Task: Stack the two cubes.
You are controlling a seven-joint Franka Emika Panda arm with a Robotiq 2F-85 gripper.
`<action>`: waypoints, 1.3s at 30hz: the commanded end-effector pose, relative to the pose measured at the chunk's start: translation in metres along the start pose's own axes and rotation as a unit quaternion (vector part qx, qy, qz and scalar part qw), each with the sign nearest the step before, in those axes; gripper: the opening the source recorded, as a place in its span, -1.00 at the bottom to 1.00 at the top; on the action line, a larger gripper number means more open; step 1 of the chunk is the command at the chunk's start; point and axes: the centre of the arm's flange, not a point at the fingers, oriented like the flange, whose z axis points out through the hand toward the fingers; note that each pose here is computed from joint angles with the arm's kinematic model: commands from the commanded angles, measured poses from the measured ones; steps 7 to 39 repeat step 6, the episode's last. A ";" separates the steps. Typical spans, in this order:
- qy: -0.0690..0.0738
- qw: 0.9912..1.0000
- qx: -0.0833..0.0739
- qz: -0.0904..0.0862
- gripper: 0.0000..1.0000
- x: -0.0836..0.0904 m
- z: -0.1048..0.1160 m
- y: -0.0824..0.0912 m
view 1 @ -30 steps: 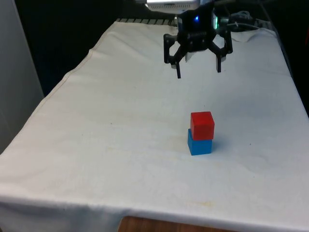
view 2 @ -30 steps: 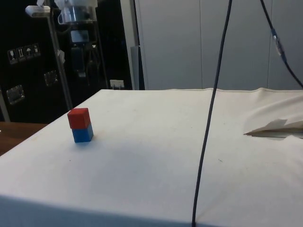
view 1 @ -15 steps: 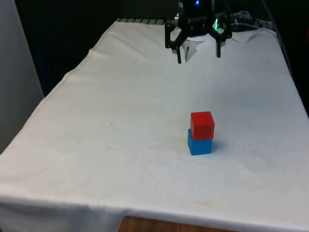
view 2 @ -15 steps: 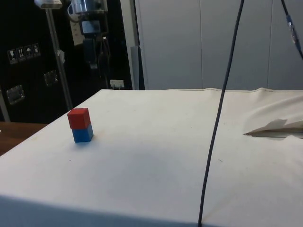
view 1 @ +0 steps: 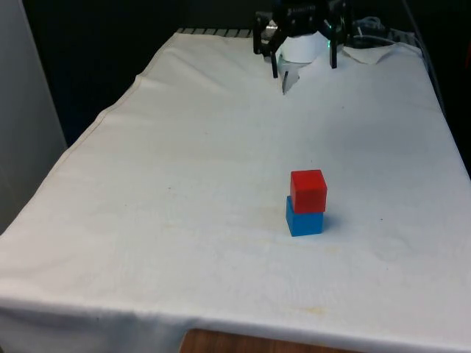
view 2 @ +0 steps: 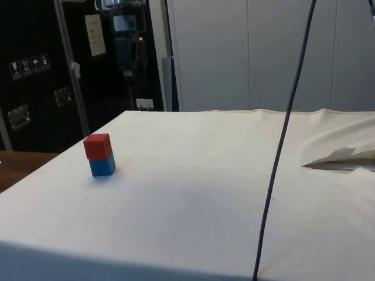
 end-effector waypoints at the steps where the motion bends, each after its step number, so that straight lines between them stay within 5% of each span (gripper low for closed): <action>1: 0.005 1.000 -0.005 0.002 1.00 -0.003 -0.003 -0.001; 39: 0.000 1.000 0.002 0.001 1.00 -0.010 -0.005 -0.002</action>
